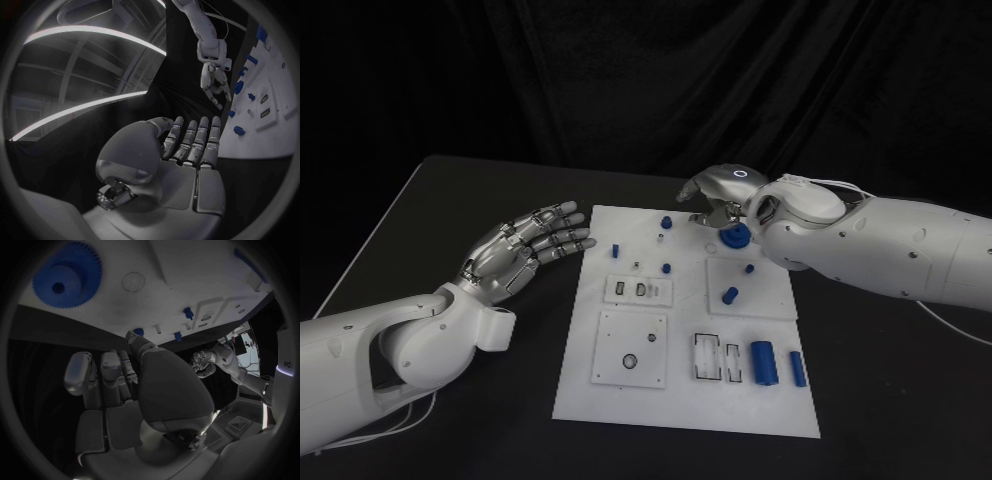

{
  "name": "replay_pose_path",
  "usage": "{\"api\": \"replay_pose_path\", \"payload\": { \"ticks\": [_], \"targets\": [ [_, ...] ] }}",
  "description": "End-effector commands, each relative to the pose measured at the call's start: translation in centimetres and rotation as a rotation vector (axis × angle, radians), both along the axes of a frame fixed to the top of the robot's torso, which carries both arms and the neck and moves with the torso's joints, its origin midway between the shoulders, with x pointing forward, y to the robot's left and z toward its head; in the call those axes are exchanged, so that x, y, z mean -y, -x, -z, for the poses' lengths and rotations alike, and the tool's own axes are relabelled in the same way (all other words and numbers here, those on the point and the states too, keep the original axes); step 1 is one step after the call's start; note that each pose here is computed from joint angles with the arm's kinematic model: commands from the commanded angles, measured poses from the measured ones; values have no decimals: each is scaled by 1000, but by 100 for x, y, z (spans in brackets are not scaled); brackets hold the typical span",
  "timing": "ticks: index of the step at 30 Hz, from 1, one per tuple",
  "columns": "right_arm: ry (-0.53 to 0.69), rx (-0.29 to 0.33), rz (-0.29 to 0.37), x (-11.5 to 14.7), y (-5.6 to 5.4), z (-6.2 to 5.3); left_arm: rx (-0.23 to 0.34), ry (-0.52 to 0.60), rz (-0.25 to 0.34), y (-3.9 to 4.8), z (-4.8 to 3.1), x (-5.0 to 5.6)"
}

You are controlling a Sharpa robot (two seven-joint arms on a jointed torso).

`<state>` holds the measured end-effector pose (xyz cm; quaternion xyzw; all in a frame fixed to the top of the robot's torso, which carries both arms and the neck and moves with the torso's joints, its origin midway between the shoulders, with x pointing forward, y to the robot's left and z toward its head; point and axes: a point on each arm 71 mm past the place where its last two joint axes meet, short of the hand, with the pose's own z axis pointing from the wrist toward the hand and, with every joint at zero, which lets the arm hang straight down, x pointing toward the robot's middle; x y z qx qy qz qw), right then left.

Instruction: Assemble the parts on the task board

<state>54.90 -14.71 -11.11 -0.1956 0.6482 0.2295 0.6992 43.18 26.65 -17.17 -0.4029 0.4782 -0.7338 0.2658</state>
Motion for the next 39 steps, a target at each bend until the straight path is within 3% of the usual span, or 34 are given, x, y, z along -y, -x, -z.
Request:
{"api": "replay_pose_path", "payload": {
  "ticks": [1,9,19,27,39],
  "targets": [
    [-62,27,-27,110,85,-107,96,80,-32,14,-90,-27],
    [-104,-61,24,566,283,-109,93,77,-34,19,-89,-36],
    [-71,-167,211,1056,384,78,88,74,-30,14,-82,-32],
    [-44,-154,259,1164,379,161,85,76,-20,3,-76,-11],
    [-24,-132,257,1136,355,181,77,73,-13,1,-69,-6]
  ]
}}
